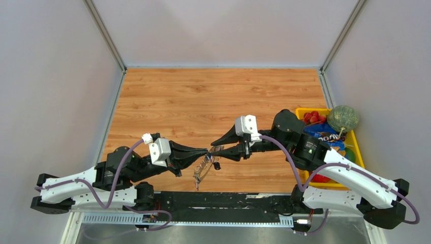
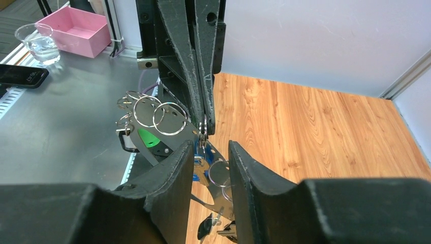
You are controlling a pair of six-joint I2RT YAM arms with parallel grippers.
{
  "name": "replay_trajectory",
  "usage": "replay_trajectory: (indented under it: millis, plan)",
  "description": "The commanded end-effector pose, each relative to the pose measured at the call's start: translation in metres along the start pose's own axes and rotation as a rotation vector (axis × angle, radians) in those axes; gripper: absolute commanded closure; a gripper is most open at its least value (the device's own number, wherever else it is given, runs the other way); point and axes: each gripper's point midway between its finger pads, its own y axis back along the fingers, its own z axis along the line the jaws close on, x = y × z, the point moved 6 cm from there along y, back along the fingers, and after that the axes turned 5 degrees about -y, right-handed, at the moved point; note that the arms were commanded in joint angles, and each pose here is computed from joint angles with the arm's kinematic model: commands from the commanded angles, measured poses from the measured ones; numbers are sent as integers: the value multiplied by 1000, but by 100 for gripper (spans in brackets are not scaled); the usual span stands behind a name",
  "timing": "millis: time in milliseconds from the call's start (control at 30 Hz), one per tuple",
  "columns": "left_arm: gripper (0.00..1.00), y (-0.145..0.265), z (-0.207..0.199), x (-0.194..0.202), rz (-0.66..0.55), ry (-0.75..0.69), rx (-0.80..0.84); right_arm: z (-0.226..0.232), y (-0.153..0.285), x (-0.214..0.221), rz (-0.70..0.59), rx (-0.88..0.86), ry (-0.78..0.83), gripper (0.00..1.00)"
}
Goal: Put the keys on the keyring
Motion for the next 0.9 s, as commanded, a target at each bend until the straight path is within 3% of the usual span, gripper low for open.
replay_trajectory:
  millis: [0, 267, 367, 567, 867]
  plan:
    - [100, -2, 0, -19, -87, 33, -4, 6, 1, -27, -82, -38, 37, 66]
    - [100, -2, 2, -22, -111, 39, -17, 7, -1, -26, -80, -45, 26, 80]
    - [100, -2, 2, -21, -111, 42, -16, 7, -2, -26, -79, -46, 25, 99]
    - [99, 0, 3, -21, -102, 47, -29, 5, -1, -29, -85, -21, 21, 100]
    - [62, 18, 2, -13, 50, 43, 7, 3, -4, -20, 42, -17, -73, 100]
